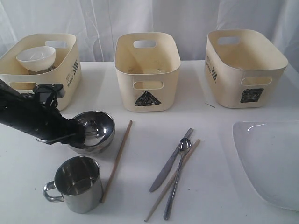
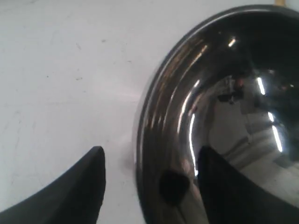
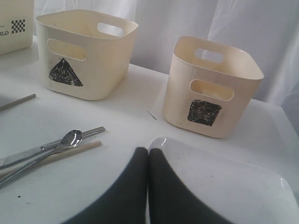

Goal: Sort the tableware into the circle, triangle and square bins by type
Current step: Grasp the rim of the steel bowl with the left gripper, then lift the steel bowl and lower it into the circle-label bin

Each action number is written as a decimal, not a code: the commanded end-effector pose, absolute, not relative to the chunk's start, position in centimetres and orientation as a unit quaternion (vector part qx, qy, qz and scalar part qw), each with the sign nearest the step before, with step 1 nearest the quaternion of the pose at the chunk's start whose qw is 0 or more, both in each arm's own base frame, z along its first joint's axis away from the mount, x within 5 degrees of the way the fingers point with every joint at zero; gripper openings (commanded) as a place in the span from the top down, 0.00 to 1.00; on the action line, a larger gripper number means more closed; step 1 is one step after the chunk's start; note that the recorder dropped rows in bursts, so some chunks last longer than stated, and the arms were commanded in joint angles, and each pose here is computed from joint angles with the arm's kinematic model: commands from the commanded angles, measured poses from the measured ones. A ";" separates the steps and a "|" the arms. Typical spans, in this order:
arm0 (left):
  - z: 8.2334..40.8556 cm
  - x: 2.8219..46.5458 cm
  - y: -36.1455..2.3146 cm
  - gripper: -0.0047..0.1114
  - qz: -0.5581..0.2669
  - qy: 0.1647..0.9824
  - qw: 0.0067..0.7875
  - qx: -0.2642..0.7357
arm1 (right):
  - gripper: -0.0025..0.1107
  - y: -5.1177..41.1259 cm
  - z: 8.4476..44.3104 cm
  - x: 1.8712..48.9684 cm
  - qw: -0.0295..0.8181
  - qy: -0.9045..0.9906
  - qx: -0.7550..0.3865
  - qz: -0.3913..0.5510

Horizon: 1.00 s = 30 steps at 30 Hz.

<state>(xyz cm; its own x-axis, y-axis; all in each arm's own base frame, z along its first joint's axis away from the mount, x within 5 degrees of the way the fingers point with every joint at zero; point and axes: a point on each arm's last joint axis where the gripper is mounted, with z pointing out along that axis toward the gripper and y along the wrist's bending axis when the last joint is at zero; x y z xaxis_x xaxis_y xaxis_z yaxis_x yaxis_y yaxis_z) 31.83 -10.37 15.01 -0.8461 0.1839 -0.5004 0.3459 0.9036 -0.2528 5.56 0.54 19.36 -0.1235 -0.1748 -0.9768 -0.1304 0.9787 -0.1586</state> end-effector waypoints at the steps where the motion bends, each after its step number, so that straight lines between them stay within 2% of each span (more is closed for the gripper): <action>1: 13.8 32.2 -10.9 0.55 -0.151 0.947 0.247 0.136 | 0.98 0.6 19.3 5.5 0.659 0.745 -0.105 -0.018; 6: 14.8 33.0 -10.3 0.92 -0.112 0.938 0.297 0.139 | 0.98 0.6 19.3 5.5 0.659 0.745 -0.105 -0.018; 7: 15.3 33.1 -10.1 0.96 -0.105 0.935 0.309 0.139 | 0.98 0.6 19.3 5.5 0.659 0.745 -0.105 -0.018; 11: 18.6 32.8 -9.8 0.96 -0.098 0.915 0.363 0.146 | 0.98 0.6 19.3 5.5 0.659 0.745 -0.105 -0.018; 19: 28.3 32.0 -8.6 0.96 -0.069 0.841 0.508 0.172 | 0.98 0.6 19.3 5.5 0.659 0.745 -0.105 -0.018; 26: 33.9 36.9 -2.9 0.96 -0.043 0.812 0.575 0.088 | 0.98 0.6 19.3 5.5 0.659 0.745 -0.105 -0.018; 30: 35.0 40.5 -0.3 0.96 -0.059 0.812 0.578 0.053 | 0.98 0.6 19.3 5.5 0.659 0.745 -0.105 -0.018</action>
<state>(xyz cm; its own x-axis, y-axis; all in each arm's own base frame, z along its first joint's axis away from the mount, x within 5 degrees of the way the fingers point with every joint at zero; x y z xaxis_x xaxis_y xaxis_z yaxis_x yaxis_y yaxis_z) 38.56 -1.85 34.47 -0.3128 0.0893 -0.9456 0.1742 0.9841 0.0352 5.56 0.54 19.36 -0.1235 -0.1748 -0.9768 -0.1304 0.9787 -0.1586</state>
